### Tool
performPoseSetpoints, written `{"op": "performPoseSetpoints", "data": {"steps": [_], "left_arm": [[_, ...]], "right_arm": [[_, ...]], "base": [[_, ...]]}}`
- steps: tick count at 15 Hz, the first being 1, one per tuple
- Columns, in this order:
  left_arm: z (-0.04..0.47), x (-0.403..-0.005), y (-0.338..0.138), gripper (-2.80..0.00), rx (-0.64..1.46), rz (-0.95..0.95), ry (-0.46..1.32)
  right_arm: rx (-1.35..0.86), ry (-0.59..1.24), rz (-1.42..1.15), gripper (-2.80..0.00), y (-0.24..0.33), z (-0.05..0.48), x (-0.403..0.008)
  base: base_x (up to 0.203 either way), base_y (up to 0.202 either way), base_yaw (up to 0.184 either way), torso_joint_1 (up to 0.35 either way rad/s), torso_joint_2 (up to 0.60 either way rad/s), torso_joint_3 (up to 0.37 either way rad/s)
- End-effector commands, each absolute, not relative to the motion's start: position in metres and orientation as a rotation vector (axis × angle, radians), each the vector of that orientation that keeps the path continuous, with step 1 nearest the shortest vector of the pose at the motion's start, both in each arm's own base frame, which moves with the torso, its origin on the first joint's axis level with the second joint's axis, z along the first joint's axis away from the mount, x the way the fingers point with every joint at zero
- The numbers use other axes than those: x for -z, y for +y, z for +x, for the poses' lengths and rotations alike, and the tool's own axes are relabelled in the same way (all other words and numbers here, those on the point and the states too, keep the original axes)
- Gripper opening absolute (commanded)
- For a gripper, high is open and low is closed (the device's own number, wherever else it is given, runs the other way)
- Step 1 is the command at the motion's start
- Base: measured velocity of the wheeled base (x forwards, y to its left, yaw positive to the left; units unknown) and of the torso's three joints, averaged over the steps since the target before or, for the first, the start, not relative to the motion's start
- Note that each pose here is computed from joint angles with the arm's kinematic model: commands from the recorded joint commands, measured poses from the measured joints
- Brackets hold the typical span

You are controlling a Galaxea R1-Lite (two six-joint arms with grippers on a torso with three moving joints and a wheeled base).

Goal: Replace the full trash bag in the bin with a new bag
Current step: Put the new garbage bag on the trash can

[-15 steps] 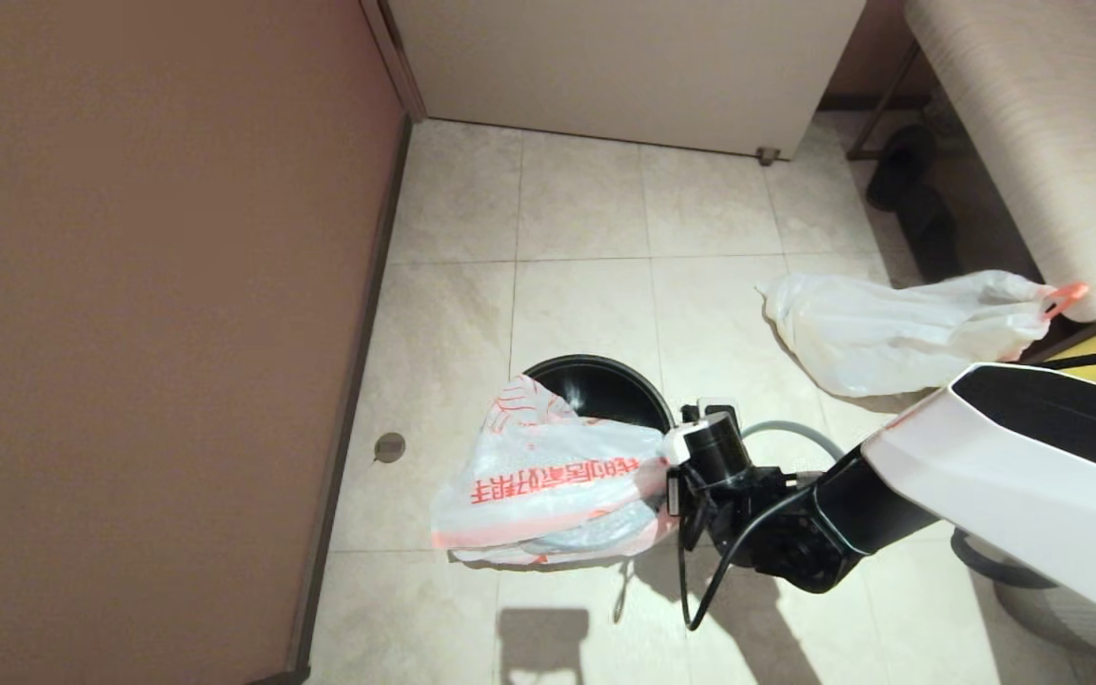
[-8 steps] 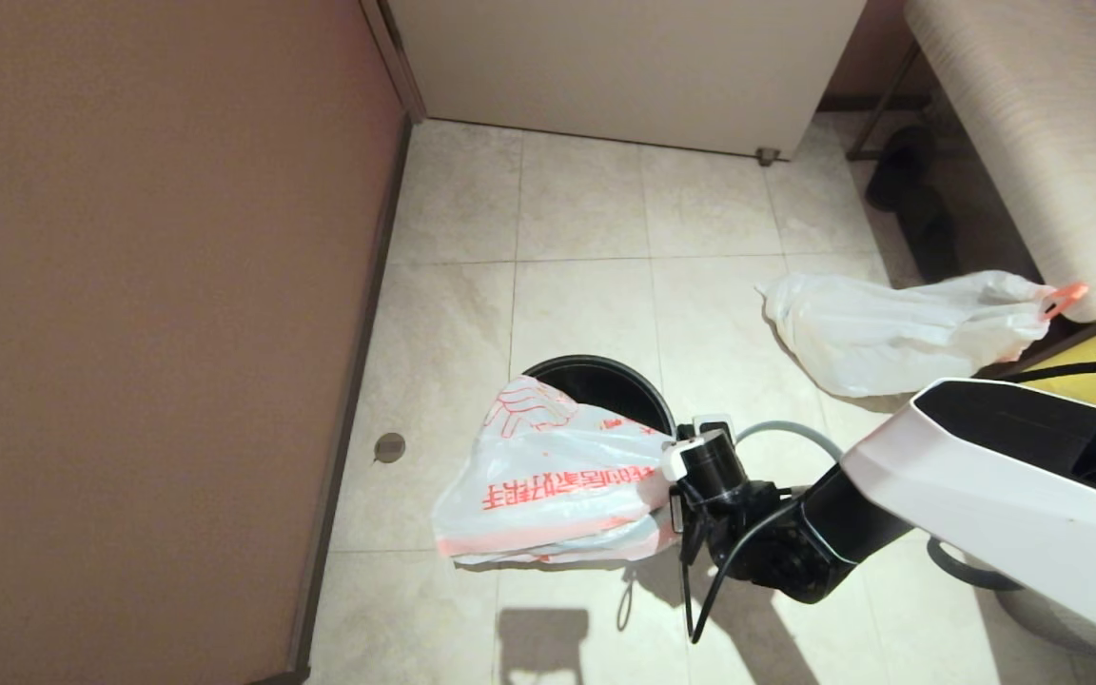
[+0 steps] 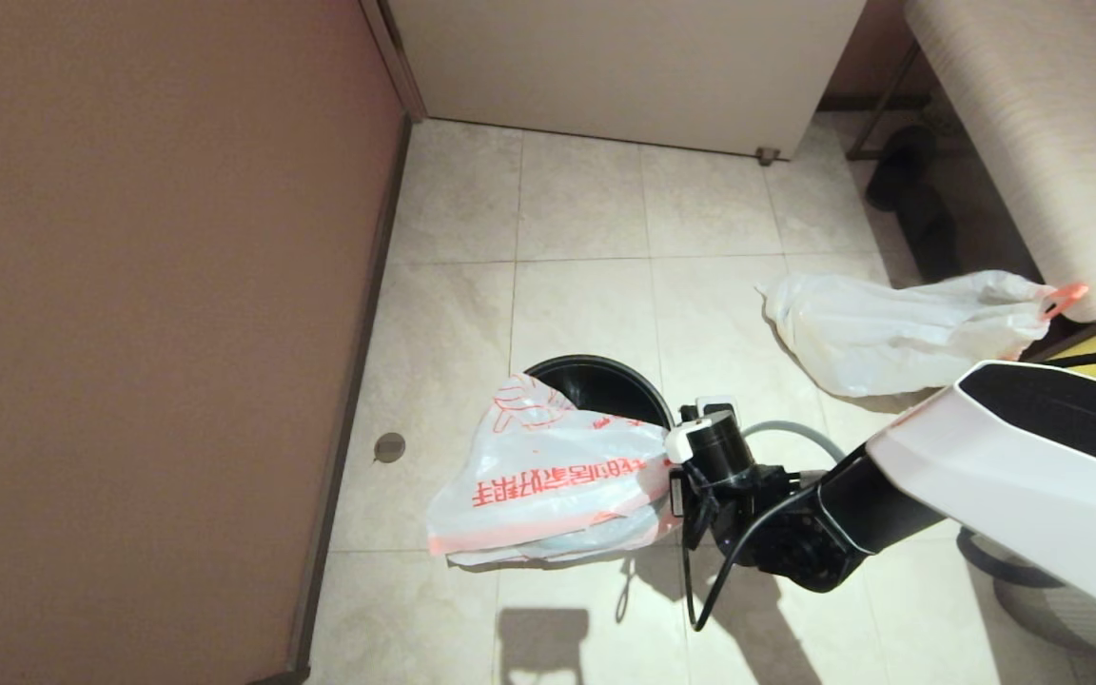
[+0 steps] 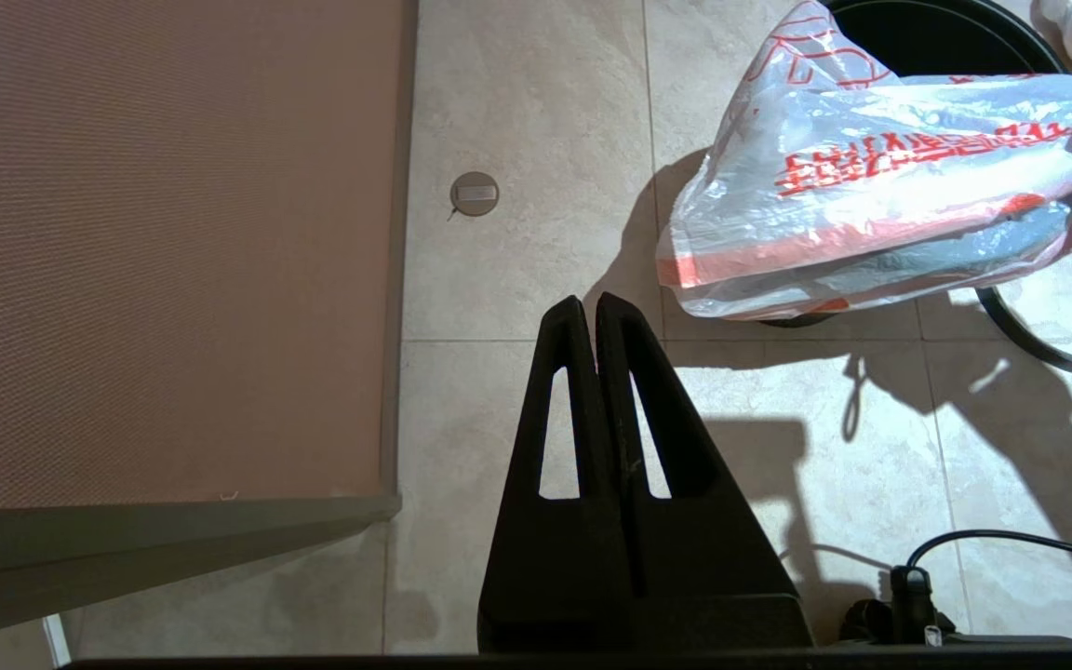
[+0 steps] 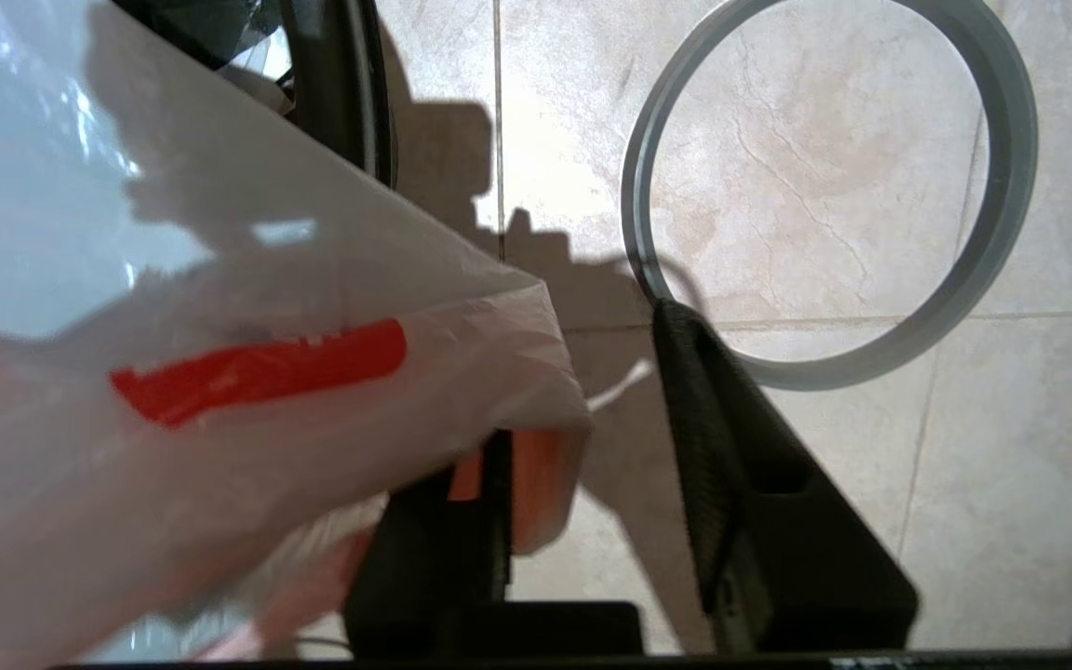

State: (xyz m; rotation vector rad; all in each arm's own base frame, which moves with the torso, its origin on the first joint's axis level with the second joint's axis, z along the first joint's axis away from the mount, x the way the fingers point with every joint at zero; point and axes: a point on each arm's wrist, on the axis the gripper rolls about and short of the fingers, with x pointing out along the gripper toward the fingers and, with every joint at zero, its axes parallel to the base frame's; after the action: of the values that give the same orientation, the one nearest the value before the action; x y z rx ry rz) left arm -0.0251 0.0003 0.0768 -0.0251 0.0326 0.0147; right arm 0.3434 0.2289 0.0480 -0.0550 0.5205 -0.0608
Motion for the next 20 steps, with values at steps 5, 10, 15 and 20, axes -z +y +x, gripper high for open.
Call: {"op": "performPoseSetpoints", "data": {"steps": [5, 10, 15, 20], "left_arm": [[-0.025, -0.077, 0.0, -2.8, -0.016, -0.026, 0.034], [-0.025, -0.077, 0.0, -2.8, -0.016, -0.026, 0.034], [-0.025, -0.077, 0.0, -2.8, -0.016, -0.026, 0.034], [-0.025, -0.077, 0.0, -2.8, -0.016, -0.026, 0.034]], "right_arm": [[0.047, 0.707, -0.037, 0.0, 0.195, 0.283, -0.109], [-0.082, 0.881, 0.03, -2.8, 0.233, 0.246, -0.095], [-0.092, 0.958, 0.031, -2.8, 0.275, 0.251, -0.07], [-0.187, 0.9, -0.026, -2.8, 0.303, 0.263, -0.075]], "base": [[0.0, 0.0, 0.0, 0.0, 0.0, 0.0], [0.0, 0.0, 0.0, 0.0, 0.0, 0.0], [0.0, 0.0, 0.0, 0.0, 0.0, 0.0], [0.0, 0.0, 0.0, 0.0, 0.0, 0.0]]}}
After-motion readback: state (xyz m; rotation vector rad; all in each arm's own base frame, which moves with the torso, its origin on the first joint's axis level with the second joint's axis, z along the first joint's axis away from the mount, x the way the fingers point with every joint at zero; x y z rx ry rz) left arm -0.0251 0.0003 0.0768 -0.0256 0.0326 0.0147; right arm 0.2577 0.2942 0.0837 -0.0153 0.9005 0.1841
